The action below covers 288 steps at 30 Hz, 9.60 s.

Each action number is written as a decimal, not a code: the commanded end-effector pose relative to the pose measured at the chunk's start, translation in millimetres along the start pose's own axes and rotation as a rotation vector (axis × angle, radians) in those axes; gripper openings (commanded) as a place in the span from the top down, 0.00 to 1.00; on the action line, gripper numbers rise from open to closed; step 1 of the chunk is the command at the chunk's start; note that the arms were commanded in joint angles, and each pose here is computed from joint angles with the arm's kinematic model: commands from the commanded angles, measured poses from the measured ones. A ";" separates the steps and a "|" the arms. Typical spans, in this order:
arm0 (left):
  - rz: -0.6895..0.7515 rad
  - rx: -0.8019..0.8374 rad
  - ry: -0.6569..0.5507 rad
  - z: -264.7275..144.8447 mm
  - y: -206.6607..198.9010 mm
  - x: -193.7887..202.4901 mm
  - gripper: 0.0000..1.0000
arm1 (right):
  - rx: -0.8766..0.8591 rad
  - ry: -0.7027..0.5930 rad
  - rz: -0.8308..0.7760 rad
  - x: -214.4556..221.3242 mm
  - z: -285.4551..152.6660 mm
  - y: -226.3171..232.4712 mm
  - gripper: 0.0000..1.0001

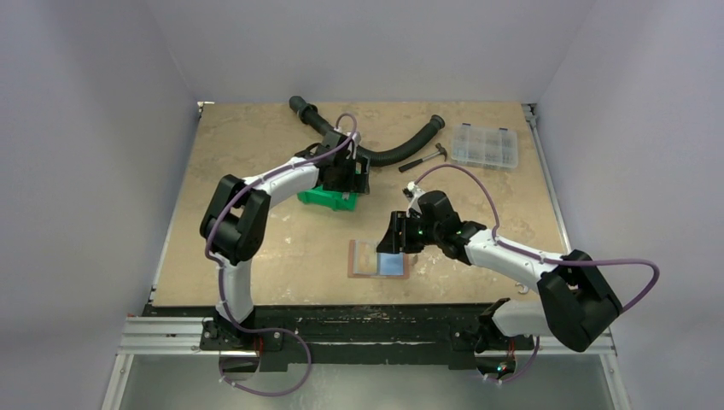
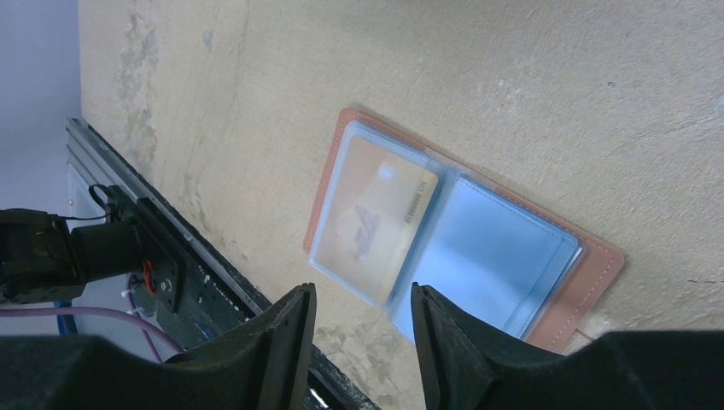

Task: Put the credit cards into the card holder
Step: Pick up the credit card from the storage box, then insert the credit card into the card holder.

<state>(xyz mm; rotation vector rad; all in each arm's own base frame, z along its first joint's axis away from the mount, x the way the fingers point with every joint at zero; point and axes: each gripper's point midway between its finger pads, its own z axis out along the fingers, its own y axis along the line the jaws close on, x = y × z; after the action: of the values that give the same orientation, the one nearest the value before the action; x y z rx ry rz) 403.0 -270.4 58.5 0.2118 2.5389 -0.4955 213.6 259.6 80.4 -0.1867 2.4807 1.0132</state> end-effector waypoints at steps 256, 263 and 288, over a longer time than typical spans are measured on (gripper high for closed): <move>-0.148 0.167 0.129 -56.9 -25.3 202.8 0.98 | -0.006 0.057 -0.128 30.8 65.7 2.3 0.47; -0.142 0.157 0.132 -58.5 -23.5 202.7 0.98 | 0.040 0.046 -0.117 27.9 51.9 -10.2 0.44; -0.164 0.189 0.123 -63.6 -31.3 199.1 0.98 | 0.066 0.022 -0.220 35.5 59.2 33.2 0.44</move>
<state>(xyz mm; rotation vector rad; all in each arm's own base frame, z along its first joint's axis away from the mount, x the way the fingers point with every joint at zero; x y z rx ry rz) 206.8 -264.4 19.3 0.1019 2.6014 -0.8117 200.7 293.0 32.3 -0.3908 2.5043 0.6763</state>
